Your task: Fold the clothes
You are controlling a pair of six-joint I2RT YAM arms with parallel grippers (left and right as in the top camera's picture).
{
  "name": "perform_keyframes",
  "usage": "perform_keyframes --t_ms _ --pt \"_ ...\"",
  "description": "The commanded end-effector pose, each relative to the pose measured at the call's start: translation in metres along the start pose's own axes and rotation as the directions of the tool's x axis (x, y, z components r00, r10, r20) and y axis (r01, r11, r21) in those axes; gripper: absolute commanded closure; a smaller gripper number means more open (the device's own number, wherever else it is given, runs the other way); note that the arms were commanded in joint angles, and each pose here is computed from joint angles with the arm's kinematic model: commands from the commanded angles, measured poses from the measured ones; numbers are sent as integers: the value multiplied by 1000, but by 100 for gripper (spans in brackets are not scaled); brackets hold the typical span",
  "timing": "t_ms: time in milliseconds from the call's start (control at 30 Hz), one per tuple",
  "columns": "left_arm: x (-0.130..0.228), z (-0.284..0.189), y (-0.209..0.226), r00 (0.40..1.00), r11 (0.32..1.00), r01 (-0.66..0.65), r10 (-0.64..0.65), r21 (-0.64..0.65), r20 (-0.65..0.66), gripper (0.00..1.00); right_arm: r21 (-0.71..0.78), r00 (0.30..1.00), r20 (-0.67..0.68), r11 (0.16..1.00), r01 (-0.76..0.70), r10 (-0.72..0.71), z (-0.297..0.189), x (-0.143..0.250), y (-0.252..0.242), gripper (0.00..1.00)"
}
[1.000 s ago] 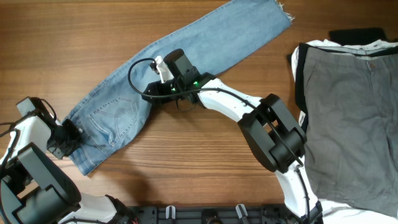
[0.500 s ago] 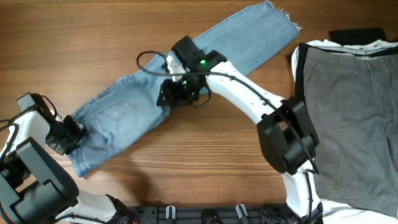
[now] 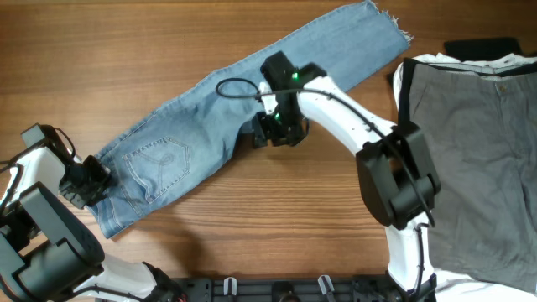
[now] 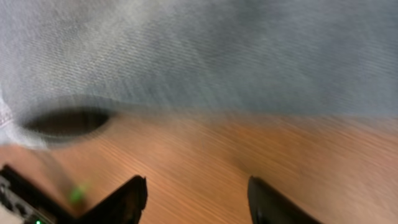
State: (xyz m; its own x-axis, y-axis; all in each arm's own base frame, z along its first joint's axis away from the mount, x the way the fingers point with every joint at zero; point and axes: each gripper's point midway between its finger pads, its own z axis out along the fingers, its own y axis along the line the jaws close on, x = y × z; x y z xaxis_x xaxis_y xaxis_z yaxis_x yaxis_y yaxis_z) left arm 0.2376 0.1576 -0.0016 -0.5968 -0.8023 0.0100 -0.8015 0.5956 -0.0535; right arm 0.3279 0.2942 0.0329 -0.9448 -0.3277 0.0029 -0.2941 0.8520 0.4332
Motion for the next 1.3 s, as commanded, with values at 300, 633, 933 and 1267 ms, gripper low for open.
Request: perform_keyframes --t_ms 300,633,933,1267 --pt "-1 15 18 1000 997 11 -12 -81 -10 54 -34 878 240 900 435 -415 66 -9 79 46" --pt "-5 11 16 1000 997 9 -10 -80 -5 54 -106 880 283 900 423 -380 54 -20 81 96" --pt "-30 -14 13 999 995 10 -5 -99 45 29 -125 971 -91 970 209 -221 -11 51 81 96" --pt "-29 -14 13 999 995 9 -5 -96 39 30 -17 996 -42 997 75 -76 -46 29 19 27"
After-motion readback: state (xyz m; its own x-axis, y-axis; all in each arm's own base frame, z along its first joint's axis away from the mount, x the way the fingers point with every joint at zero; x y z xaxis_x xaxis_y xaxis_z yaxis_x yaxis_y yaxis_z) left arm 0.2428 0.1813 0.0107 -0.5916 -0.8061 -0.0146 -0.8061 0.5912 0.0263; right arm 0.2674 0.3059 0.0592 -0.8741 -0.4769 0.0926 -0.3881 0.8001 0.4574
